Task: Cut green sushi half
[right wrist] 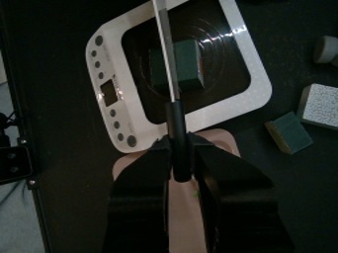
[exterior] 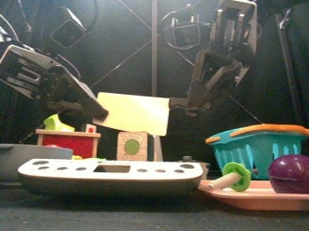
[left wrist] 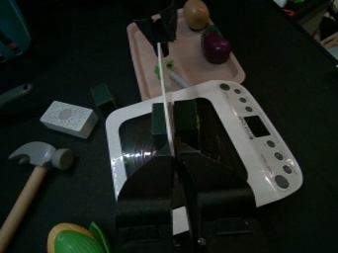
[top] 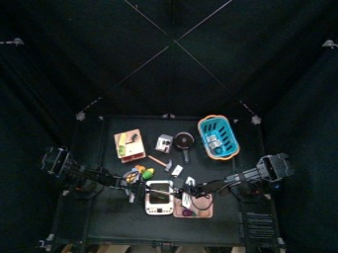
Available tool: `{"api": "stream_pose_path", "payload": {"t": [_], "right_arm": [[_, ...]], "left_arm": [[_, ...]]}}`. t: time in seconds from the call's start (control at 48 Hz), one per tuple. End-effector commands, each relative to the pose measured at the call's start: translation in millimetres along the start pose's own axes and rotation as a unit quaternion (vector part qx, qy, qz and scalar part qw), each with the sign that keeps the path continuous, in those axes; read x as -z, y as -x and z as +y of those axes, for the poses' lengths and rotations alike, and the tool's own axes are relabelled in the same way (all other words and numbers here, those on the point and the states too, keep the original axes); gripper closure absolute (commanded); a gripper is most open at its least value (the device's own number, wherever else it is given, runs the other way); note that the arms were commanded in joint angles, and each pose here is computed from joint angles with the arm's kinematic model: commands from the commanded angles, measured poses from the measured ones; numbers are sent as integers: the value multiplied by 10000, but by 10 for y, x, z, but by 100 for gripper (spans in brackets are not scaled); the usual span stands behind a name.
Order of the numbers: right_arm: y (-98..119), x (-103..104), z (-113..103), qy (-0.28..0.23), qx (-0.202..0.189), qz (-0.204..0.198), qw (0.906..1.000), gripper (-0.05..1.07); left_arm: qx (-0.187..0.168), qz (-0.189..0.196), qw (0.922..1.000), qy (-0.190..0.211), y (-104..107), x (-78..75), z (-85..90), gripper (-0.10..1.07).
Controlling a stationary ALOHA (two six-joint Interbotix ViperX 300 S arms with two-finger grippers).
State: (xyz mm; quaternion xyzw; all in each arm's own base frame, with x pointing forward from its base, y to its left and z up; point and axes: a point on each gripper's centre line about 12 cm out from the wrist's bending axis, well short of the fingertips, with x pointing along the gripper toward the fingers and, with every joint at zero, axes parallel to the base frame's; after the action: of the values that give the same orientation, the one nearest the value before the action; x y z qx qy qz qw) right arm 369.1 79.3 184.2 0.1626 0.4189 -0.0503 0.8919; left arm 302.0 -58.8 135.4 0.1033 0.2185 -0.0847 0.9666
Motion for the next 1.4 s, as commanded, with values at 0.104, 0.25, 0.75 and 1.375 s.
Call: {"api": "stream_pose_path", "payload": {"t": [0.104, 0.25, 0.75, 1.375], "right_arm": [[37, -42, 55, -19, -67, -59, 10000, 58], [37, -41, 53, -19, -61, -54, 10000, 58], [63, -66, 81, -46, -51, -34, 10000, 58], [107, -94, 89, -48, 35, 10, 10000, 58]], "left_arm": [[31, 64, 10000, -15, -2, 10, -13, 59], [48, 116, 9999, -7, 1, 20, -17, 59], [81, 94, 9999, -37, 0, 2, -38, 59], [98, 191, 9998, -53, 7, 51, -42, 59]]}}
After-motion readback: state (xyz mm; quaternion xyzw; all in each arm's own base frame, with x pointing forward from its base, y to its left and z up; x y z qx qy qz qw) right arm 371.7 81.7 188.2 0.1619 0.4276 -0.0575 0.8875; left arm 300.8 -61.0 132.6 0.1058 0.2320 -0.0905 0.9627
